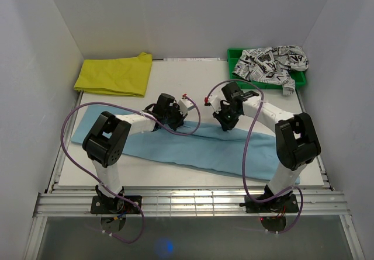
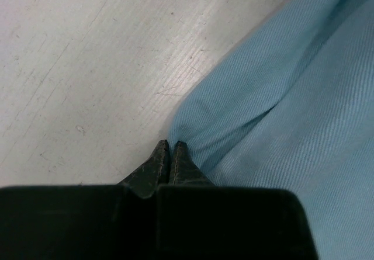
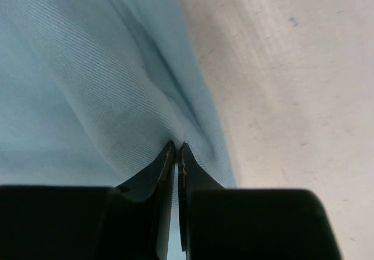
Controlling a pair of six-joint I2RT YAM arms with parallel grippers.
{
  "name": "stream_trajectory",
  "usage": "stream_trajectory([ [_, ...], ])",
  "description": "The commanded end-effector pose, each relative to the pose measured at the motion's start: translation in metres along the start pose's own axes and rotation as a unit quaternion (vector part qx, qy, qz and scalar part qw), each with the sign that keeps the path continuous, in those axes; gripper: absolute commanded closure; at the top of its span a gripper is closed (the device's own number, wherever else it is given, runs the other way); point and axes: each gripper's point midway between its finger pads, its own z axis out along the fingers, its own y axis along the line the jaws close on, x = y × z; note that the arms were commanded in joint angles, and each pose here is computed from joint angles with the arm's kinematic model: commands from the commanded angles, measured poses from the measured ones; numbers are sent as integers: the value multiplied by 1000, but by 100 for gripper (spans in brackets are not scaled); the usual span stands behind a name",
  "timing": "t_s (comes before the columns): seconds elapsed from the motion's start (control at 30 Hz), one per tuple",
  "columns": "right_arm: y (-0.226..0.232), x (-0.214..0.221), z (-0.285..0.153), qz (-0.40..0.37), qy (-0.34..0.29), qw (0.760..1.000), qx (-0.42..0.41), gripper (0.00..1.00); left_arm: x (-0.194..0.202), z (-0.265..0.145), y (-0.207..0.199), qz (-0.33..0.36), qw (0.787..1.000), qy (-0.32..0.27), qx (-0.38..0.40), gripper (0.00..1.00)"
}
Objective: Fold and stack the trousers
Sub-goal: Fold the trousers
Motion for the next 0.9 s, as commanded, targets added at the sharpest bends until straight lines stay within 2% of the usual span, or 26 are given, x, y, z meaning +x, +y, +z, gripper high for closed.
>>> stream_trajectory([
  [0.0, -36, -41, -32, -34, -53, 994, 87, 92, 91, -7, -11, -28, 990, 141, -6, 100],
  [0.1, -56, -51, -39, -56, -59, 988, 134, 92, 95, -8, -12, -26, 989, 145, -4, 100],
  [0.23, -69, -57, -36, -83, -64, 982, 159, 92, 100, -9, -13, -25, 988, 151, -5, 100],
  [0.37, -91, -50, -31, -96, -52, 970, 218, 92, 103, -10, -12, -30, 987, 154, -11, 100],
  [0.57, -107, -68, -36, -113, -86, 954, 262, 92, 103, -7, -7, -52, 985, 163, -30, 100],
  [0.67, -109, -58, -33, -100, -48, 962, 249, 57, 95, -1, 5, -78, 982, 162, -59, 100],
  [0.7, -117, -55, -41, -82, -47, 963, 253, 42, 93, 0, 10, -87, 980, 165, -68, 100],
  [0.73, -118, -51, -45, -65, -50, 966, 246, 21, 91, 1, 18, -99, 978, 163, -81, 100],
  [0.8, -126, -33, -59, -35, -34, 970, 239, 10, 77, 7, 34, -127, 975, 156, -96, 98],
  [0.87, -126, -26, -73, -19, -37, 973, 228, 9, 67, 10, 54, -147, 972, 144, -114, 93],
])
